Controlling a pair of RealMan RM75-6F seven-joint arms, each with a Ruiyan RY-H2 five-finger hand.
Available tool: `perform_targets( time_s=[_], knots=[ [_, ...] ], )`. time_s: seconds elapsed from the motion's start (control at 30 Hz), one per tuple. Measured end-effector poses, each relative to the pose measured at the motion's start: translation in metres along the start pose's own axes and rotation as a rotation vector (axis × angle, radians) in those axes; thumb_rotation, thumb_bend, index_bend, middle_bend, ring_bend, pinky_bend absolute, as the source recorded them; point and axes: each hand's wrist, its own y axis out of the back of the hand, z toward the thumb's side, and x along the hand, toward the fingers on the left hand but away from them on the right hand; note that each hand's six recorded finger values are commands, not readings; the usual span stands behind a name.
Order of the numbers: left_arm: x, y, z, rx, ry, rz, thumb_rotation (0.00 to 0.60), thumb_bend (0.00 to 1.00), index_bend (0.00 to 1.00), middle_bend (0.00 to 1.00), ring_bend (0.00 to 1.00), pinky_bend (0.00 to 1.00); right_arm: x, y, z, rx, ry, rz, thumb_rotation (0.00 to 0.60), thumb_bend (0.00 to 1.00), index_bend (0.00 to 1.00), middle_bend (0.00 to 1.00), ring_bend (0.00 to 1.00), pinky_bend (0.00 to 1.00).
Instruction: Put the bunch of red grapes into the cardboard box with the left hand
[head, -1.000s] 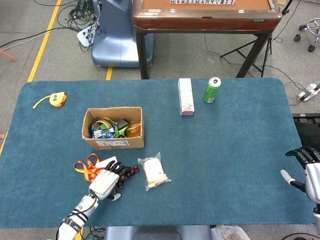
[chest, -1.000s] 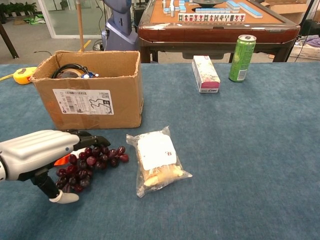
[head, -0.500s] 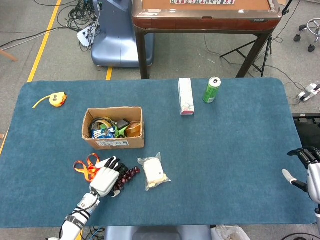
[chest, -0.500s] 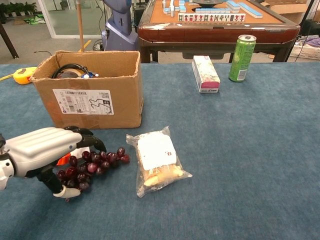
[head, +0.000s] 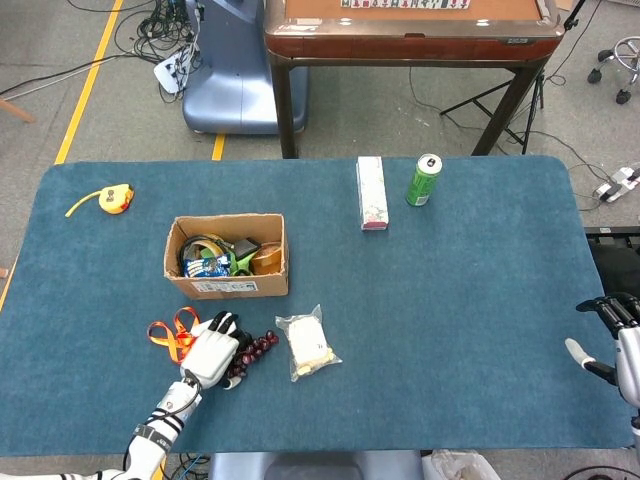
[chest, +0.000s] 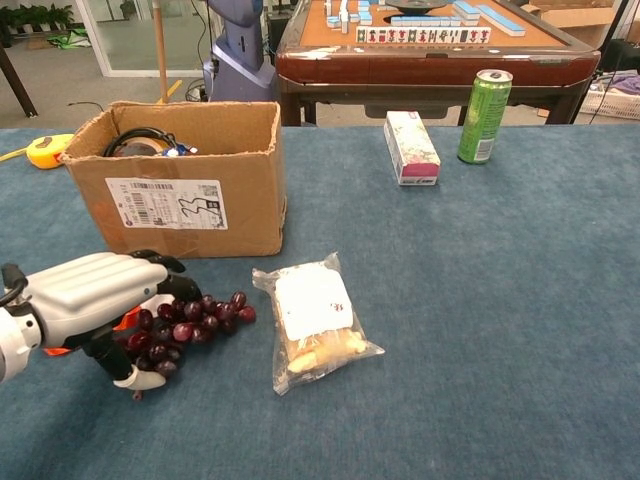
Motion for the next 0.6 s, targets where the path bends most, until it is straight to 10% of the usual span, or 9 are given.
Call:
perform_targets(
  time_s=[0.6],
  knots=[
    [-0.0059,0.0046,-0.0023,-0.005,0.019,0.017,0.6,0.45,0.54,0.58,0.18,0.02,0.0004,0.0011,0.0024,-0.006,0.015,-0.009,0.6,0.15,0.43,0.43,0.29,0.41]
  ],
)
